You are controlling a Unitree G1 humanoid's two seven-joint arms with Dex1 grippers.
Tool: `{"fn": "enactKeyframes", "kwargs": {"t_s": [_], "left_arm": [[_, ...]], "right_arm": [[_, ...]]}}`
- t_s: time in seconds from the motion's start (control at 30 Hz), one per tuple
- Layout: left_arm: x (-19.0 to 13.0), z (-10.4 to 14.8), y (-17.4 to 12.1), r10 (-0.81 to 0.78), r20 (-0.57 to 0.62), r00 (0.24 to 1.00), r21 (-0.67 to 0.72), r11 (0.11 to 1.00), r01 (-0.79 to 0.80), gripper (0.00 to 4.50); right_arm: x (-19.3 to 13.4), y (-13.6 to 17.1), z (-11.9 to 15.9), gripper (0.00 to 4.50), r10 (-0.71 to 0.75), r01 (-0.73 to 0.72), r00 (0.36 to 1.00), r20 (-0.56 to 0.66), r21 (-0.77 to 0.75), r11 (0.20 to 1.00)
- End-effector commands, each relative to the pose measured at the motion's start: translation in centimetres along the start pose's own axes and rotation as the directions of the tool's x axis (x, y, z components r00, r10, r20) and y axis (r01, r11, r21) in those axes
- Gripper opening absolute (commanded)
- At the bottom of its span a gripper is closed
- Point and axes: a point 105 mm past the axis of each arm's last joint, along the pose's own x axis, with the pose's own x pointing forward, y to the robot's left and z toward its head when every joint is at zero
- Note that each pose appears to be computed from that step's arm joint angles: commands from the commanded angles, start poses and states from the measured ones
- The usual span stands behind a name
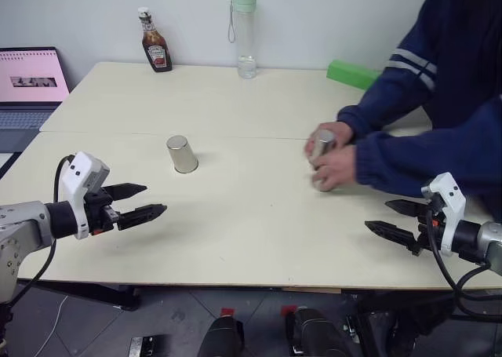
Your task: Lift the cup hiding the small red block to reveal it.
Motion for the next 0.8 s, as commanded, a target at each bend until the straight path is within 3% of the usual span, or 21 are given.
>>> {"fn": "enactKeyframes", "kwargs": {"t_s": [0.03, 0.53, 0.8], "left_arm": [[-0.3, 0.8, 0.1, 0.008, 0.017, 1.000, 0.037, 0.999, -0.008, 4.47], [0.2, 1.0, -0.5, -0.012, 0.043, 0.999, 0.038, 0.999, 0.010, 4.47], [1.1, 1.9, -2.1, -0.054, 0.104, 0.993, 0.042, 0.998, 0.050, 4.47]], "right_arm": [[-0.1, -0.1, 0.9, 4.50, -0.008, 0.009, 0.999, 0.032, -0.033, 0.999], [0.4, 0.1, 1.8, 4.50, 0.004, -0.002, 0.998, 0.060, -0.036, 0.999], [3.3, 0.9, 3.2, 4.50, -0.006, 0.018, 0.986, 0.165, -0.075, 0.997]]}}
